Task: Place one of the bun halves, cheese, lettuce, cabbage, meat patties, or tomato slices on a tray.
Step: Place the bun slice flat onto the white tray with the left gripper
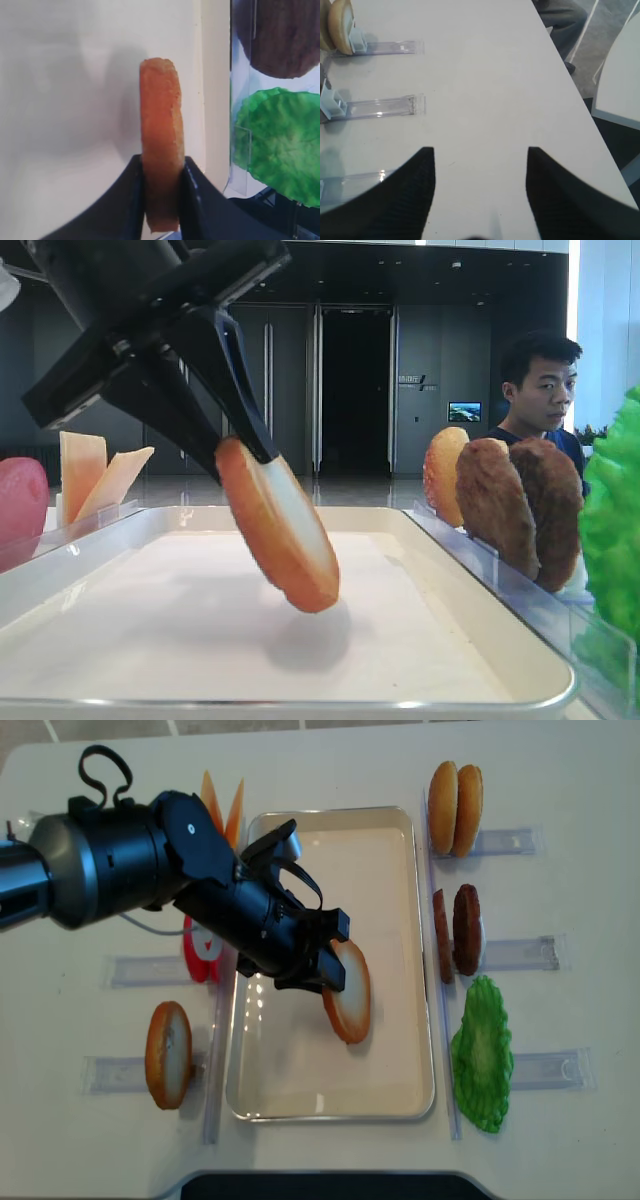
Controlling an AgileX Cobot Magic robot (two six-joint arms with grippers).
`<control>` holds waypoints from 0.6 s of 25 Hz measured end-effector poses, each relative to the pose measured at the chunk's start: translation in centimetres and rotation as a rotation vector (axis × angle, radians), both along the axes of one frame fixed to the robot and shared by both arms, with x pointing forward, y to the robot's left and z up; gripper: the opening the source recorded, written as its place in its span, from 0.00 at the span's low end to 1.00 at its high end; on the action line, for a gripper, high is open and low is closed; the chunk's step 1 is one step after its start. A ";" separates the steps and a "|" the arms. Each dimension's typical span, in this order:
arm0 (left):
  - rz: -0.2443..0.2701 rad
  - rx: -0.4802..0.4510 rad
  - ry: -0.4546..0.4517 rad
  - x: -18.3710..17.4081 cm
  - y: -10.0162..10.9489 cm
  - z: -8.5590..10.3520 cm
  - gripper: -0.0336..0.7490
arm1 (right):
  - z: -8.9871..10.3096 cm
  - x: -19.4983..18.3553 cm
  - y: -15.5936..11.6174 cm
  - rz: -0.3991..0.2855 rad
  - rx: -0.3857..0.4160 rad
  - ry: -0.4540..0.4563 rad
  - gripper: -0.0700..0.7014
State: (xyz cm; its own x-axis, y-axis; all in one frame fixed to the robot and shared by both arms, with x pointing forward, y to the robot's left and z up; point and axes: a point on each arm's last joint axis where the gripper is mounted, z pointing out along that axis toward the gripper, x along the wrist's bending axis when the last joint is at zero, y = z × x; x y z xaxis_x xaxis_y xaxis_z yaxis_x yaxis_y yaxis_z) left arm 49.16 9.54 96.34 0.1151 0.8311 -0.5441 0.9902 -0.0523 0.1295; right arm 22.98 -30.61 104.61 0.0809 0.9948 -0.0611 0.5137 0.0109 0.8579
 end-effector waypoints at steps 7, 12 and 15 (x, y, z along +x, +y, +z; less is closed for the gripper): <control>-0.029 0.012 0.048 -0.1 -0.2 -1.2 0.23 | 0.0 0.0 0.0 0.000 0.000 0.000 0.63; -0.030 0.014 0.055 -0.1 -0.2 -1.3 0.23 | 0.0 0.0 0.0 0.000 0.000 0.000 0.63; -0.033 0.015 0.057 -0.1 -0.2 -1.3 0.23 | 0.0 0.0 0.0 0.000 0.000 0.000 0.63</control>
